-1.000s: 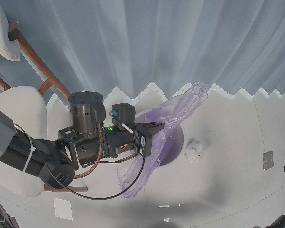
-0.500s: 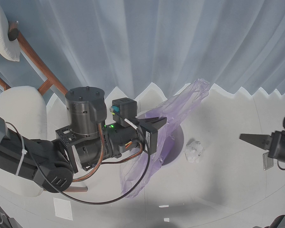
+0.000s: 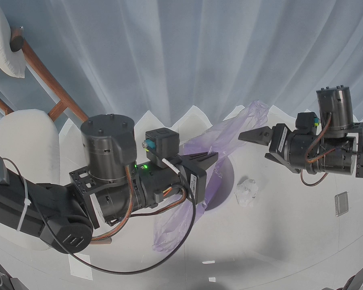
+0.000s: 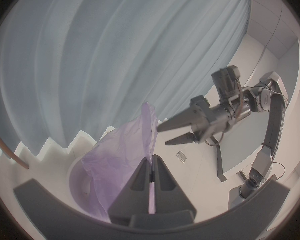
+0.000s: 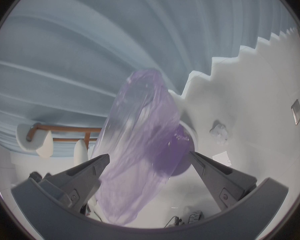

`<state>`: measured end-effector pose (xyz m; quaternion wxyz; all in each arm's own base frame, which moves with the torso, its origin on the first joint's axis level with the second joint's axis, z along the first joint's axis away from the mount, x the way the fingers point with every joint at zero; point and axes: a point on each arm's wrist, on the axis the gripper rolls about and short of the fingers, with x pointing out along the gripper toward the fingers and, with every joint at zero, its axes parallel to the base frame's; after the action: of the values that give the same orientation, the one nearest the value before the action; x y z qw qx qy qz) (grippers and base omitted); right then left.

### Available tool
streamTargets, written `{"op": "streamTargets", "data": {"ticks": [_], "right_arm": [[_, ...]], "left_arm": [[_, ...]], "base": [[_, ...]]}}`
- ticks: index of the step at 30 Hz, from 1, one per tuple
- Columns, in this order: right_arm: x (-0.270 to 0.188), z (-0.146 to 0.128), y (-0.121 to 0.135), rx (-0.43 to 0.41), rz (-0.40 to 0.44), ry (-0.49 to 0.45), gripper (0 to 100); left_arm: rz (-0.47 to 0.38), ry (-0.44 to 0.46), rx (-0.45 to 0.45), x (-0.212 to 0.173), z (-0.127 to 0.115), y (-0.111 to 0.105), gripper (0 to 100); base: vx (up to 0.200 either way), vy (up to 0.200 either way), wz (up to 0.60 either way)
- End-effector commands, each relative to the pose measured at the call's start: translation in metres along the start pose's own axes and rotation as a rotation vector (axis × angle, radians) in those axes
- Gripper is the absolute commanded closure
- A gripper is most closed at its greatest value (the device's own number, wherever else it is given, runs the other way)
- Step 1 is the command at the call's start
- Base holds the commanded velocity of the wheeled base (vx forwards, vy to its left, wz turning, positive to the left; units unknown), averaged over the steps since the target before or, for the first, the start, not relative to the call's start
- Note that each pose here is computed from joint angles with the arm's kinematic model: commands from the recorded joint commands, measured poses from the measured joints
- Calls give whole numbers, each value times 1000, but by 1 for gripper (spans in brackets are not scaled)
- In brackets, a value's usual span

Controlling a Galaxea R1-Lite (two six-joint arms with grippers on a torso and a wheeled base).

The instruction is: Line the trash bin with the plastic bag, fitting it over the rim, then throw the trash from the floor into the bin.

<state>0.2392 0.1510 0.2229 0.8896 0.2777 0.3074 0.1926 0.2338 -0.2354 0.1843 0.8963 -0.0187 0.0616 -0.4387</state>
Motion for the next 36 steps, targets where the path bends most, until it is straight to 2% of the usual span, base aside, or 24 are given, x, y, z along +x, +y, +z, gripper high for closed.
{"op": "streamTargets", "data": {"ticks": [1,9,24,25,31,36], "right_arm": [[15,18,-6,27,-44,-51,0],[14,34,-18,48,-83,-99,0],[48,16,-23,4,-135,-21,0],[50,17,-23,7,-136,-24,100],[49,17,-23,3,-152,-39,100],[44,24,-24,-7,-149,-65,100]], "left_arm": [[0,0,3,-2,0,-1,100],[3,1,3,-3,0,0,100],[6,1,-1,-4,0,1,100],[6,1,-2,-4,0,1,100],[-2,3,-1,-3,-1,1,100],[-49,33,-1,-8,-9,5,100]], "base": [[0,0,0],[0,0,0],[0,0,0],[0,0,0],[0,0,0],[0,0,0]]}}
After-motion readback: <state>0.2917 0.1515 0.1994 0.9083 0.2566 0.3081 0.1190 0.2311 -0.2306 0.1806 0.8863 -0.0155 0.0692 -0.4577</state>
